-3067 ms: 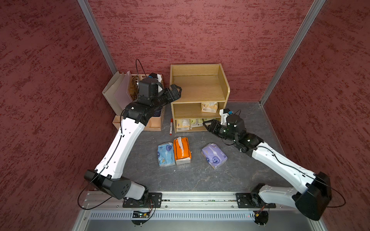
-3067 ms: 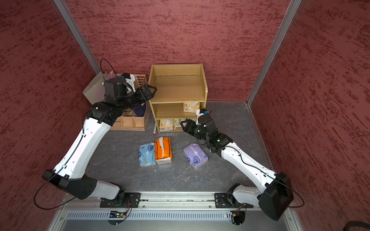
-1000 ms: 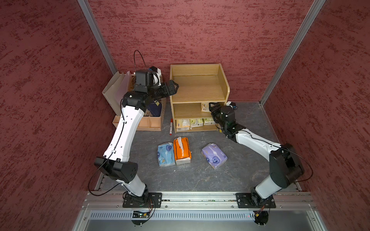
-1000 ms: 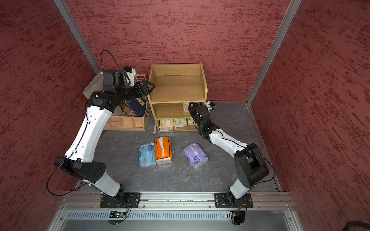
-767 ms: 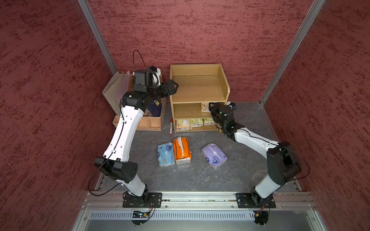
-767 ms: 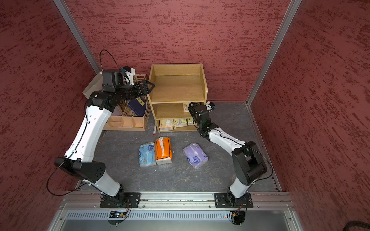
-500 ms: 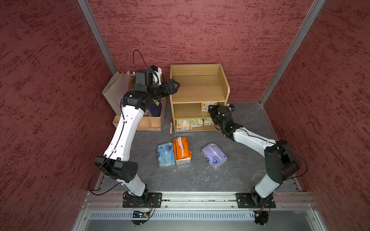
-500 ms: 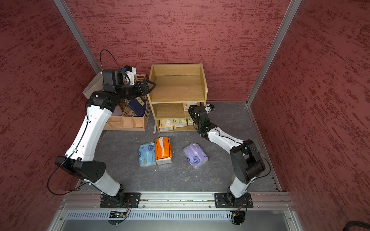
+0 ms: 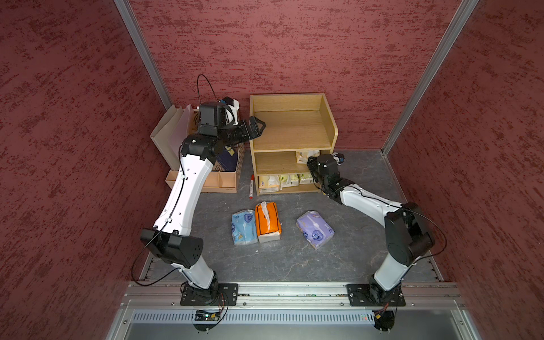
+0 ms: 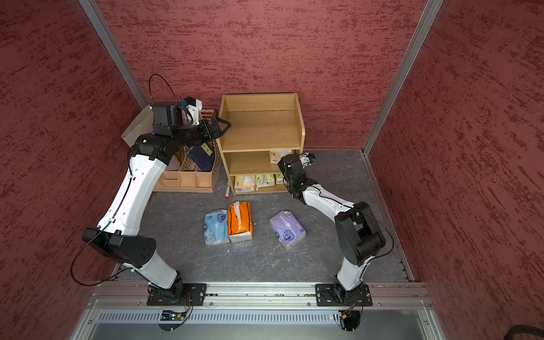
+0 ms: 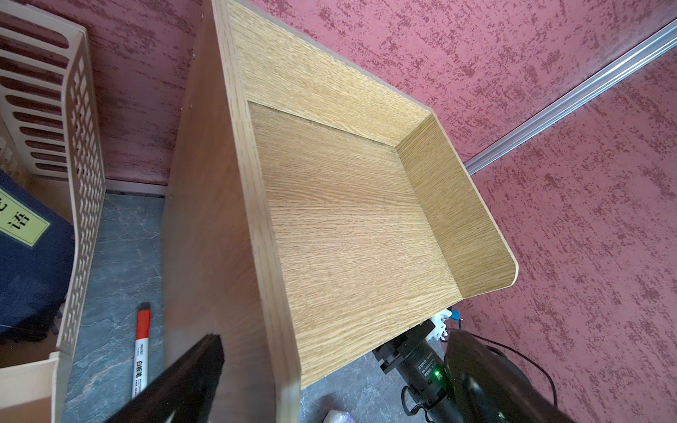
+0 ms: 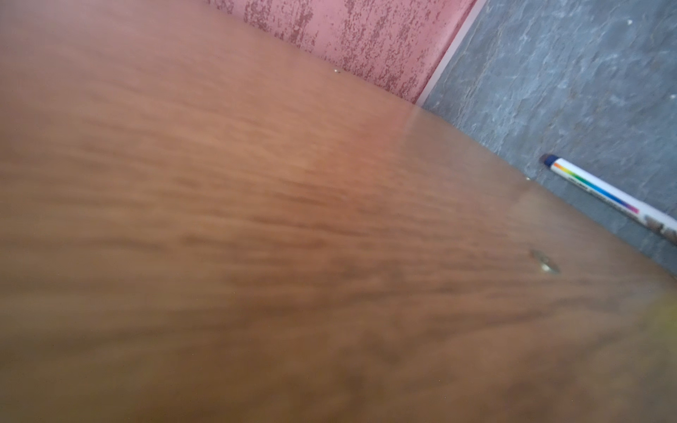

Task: Remove the tissue boxes from the shelf
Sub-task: Pick up a box of tissues from the shelf.

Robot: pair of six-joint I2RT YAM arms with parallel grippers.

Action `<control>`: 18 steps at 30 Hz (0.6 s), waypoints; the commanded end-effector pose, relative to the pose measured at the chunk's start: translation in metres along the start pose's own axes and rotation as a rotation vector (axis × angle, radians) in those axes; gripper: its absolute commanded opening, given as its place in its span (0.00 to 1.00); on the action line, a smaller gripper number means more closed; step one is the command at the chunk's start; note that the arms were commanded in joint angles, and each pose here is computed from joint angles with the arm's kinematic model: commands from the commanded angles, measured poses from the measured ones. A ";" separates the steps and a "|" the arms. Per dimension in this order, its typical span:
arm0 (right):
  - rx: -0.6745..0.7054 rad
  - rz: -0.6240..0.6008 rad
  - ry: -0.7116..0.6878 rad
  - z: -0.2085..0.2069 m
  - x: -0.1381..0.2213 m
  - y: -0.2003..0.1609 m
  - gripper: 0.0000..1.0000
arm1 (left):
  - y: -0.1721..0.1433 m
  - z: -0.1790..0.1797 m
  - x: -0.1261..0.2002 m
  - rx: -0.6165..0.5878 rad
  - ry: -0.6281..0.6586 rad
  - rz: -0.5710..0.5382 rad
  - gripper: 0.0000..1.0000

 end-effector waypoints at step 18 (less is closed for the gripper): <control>0.061 0.178 -0.002 -0.002 0.051 0.003 0.00 | -0.008 0.000 0.003 0.032 -0.010 -0.015 1.00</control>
Point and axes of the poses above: each gripper's point midway between its finger pads, its own x axis back along the fingers, its own z axis along the line the jaws close on, y = z × x, the point moved 10 cm from there along x, back along the fingers, and after that the axes turned 14 degrees about x, right-handed, at the moved point
